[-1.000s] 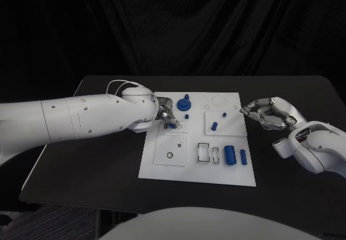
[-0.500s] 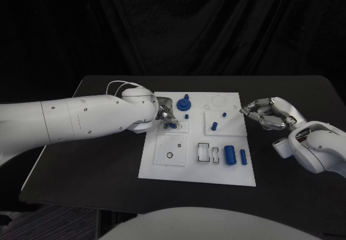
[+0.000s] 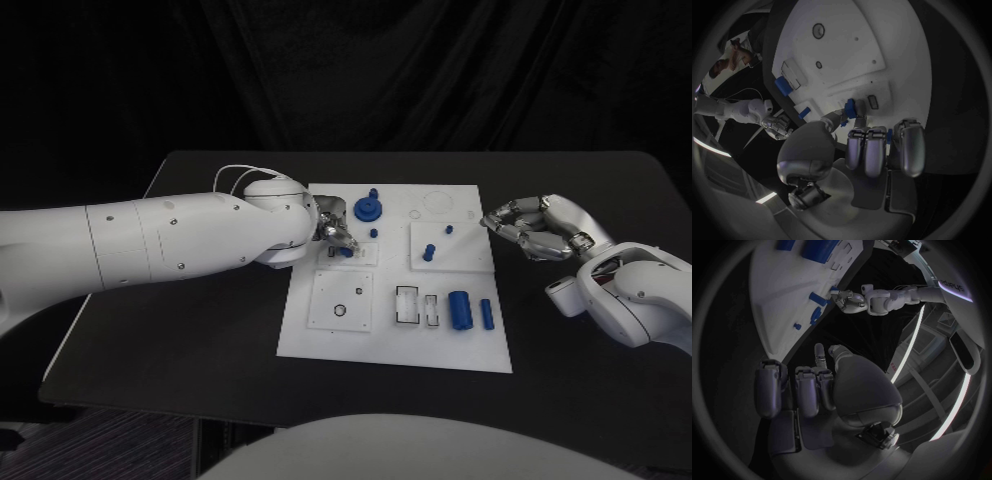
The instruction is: Assemble the parts on the task board
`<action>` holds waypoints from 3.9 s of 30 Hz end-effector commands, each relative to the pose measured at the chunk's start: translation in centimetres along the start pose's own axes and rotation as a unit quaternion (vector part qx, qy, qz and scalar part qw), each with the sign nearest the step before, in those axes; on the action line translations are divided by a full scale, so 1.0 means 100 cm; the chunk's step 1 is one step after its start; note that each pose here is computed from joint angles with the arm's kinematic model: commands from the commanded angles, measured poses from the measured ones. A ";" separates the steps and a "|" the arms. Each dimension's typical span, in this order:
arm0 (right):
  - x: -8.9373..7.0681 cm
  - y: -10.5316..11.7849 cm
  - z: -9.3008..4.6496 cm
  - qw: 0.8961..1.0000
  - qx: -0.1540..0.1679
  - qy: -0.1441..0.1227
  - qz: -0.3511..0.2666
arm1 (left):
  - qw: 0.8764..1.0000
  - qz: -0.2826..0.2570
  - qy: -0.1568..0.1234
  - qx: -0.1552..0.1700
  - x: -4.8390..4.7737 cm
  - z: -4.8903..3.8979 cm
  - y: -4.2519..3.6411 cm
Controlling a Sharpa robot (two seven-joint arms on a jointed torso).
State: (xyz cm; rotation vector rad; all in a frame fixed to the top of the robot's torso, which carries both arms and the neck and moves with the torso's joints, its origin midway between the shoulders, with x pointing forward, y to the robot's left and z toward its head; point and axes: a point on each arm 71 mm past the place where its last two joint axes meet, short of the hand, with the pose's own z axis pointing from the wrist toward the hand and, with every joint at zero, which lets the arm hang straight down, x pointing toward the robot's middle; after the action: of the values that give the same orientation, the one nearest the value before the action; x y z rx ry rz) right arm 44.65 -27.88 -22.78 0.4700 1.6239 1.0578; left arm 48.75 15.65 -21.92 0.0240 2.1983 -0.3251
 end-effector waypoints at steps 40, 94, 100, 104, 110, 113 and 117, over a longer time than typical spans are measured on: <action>0.000 -0.004 0.000 1.000 0.014 0.007 0.003 | 0.999 -0.022 -0.030 0.020 0.0022 -0.0056 0.0020; 0.000 -0.003 -0.002 1.000 0.013 0.005 0.003 | 0.993 -0.075 -0.084 0.028 0.0188 -0.0075 0.0163; 0.000 -0.003 -0.002 1.000 0.012 0.003 0.002 | 0.994 -0.073 -0.078 0.023 0.0201 -0.0075 0.0185; -0.001 -0.004 -0.002 1.000 0.012 0.004 0.002 | 0.995 -0.070 -0.072 0.020 0.0213 -0.0074 0.0195; 0.000 -0.004 -0.001 1.000 0.012 0.004 0.002 | 0.995 -0.069 -0.068 0.020 0.0224 -0.0075 0.0196; -0.001 -0.004 -0.001 1.000 0.013 0.004 0.002 | 0.995 -0.069 -0.068 0.022 0.0229 -0.0076 0.0192; -0.001 -0.004 -0.001 1.000 0.013 0.004 0.002 | 0.995 -0.069 -0.067 0.023 0.0232 -0.0076 0.0189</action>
State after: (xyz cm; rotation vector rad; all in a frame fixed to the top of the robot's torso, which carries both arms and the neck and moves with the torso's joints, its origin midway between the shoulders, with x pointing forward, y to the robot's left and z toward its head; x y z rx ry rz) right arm 44.70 -28.16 -22.94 0.4797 1.6393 1.0497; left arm 47.18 17.59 -23.53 -0.1405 2.0495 -0.4325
